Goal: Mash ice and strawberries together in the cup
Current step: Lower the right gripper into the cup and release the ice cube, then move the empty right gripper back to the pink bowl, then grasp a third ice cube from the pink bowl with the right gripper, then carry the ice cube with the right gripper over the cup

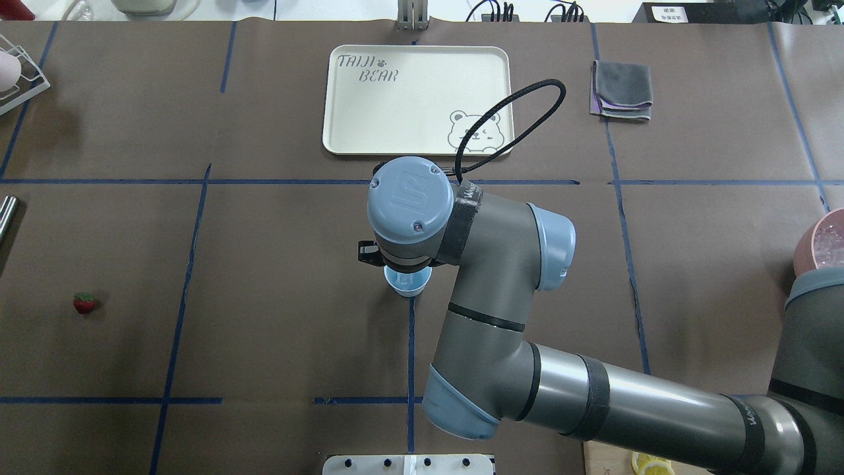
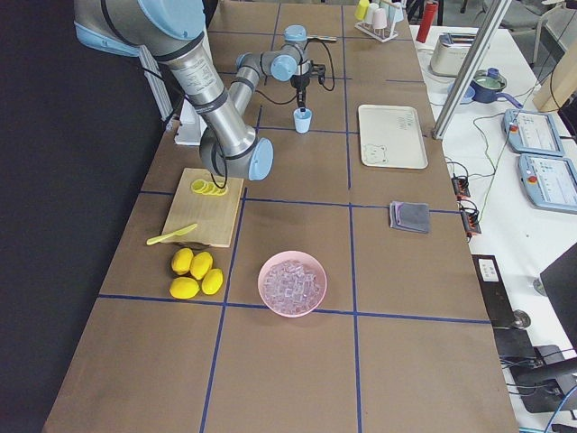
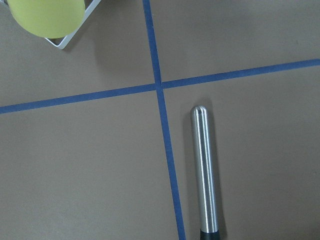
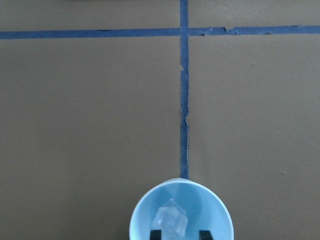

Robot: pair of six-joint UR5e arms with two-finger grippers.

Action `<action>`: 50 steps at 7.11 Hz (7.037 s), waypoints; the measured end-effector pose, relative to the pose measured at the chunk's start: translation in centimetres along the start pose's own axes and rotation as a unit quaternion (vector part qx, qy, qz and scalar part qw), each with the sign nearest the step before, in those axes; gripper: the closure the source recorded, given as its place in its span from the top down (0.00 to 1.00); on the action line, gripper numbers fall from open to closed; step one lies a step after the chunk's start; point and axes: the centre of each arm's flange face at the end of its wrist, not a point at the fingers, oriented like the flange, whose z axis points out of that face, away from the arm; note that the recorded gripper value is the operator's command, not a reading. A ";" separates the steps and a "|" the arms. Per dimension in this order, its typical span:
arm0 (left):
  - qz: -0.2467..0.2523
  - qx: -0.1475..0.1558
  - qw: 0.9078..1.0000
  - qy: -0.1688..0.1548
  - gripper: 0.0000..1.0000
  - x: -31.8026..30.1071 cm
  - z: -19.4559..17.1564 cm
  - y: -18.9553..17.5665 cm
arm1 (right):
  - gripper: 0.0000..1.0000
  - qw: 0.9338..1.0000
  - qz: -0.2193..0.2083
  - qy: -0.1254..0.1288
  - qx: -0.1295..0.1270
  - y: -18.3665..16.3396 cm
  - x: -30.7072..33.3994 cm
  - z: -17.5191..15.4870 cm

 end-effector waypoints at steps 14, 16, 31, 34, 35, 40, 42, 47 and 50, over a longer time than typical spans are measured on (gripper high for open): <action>-0.020 0.020 1.000 -0.001 1.00 -1.4 -2.0 0.7 | 0.99 0.978 -0.201 0.000 -0.058 -19.2 51.8 -7.6; -0.020 0.018 1.000 0.000 1.00 -1.6 -1.8 0.8 | 0.99 0.974 -0.220 -0.013 -0.043 -15.2 61.9 -7.3; -0.020 0.017 1.000 0.001 1.00 -1.6 -1.7 1.2 | 0.51 0.974 -0.203 0.054 -0.087 -1.6 75.7 -0.7; -0.019 0.018 1.000 0.000 1.00 -1.6 -1.7 1.2 | 0.03 0.973 -0.205 0.057 -0.092 -1.6 76.1 -0.1; -0.019 0.018 1.000 0.000 1.00 -1.6 -1.8 1.2 | 0.03 0.973 -0.206 0.058 -0.092 -1.7 76.1 -0.1; -0.017 0.020 1.000 0.000 1.00 -1.4 -2.0 0.9 | 0.00 0.977 -0.202 0.051 -0.042 -5.0 72.7 -5.6; -0.015 0.021 1.000 0.000 1.00 -1.3 -2.0 0.8 | 0.00 0.987 -0.154 0.041 -0.010 -9.1 67.1 -9.5; -0.020 0.030 0.999 -0.003 1.00 -1.2 -2.9 0.6 | 0.00 0.999 -0.035 -0.036 0.010 -15.0 42.4 -9.5; -0.025 0.034 0.999 -0.005 1.00 -1.8 -3.2 0.6 | 0.01 1.000 0.010 -0.021 -0.002 -12.3 21.0 -9.4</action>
